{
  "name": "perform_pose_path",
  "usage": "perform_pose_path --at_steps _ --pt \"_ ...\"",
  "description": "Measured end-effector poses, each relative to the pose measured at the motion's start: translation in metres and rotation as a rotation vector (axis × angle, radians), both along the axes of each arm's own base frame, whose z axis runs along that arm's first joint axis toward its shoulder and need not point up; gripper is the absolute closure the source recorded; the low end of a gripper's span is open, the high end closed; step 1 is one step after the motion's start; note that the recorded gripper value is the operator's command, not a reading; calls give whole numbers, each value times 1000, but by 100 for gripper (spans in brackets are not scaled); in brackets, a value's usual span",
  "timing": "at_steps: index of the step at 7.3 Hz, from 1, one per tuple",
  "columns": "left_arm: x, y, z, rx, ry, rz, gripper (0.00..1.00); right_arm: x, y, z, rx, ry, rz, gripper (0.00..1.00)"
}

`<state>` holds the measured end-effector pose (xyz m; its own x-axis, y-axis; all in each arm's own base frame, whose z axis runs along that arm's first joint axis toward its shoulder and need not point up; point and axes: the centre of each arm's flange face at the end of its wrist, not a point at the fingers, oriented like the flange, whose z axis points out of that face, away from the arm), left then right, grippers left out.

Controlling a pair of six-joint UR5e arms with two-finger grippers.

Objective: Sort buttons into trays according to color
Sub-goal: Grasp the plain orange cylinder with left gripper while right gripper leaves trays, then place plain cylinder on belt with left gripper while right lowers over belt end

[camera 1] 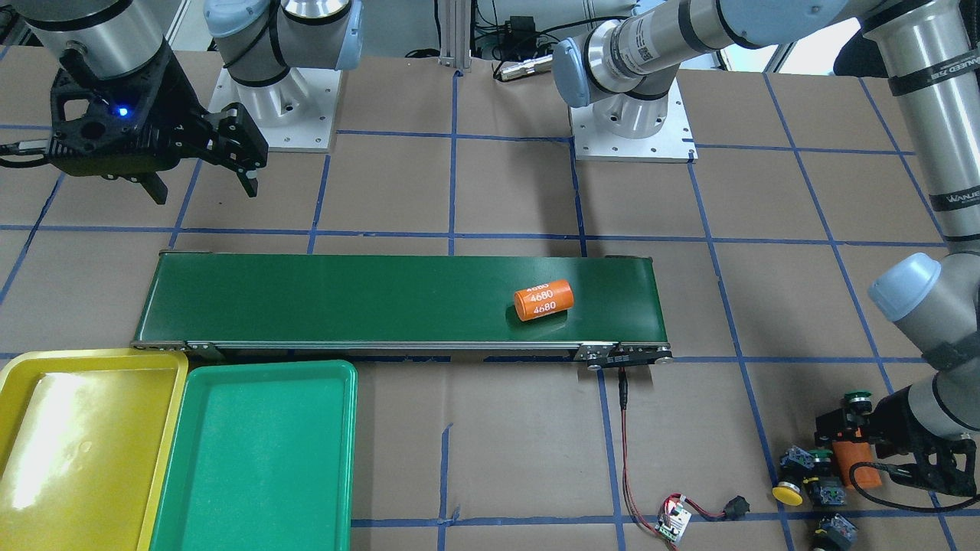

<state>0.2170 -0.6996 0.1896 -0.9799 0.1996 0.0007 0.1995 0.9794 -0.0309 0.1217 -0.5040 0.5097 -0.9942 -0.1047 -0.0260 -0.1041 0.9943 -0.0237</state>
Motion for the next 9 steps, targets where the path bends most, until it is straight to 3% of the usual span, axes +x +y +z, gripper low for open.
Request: perform_pose_path --at_steps 2,3,4,5,6,9 --pt "2 -1 -6 7 2 7 0 1 -1 -7 19 0 7 0" --pt "2 -2 -6 7 0 5 37 2 -5 -14 30 -10 10 0" --pt "0 -3 -5 16 7 0 92 3 -13 -22 31 -29 14 0" --pt "-2 -2 -6 45 22 -5 100 4 -19 -26 21 -40 31 0" --pt "-2 -2 -5 64 28 -7 100 5 -21 -34 22 -41 88 0" --pt "-6 1 25 89 3 -18 100 -2 -18 -76 -3 -30 345 0"
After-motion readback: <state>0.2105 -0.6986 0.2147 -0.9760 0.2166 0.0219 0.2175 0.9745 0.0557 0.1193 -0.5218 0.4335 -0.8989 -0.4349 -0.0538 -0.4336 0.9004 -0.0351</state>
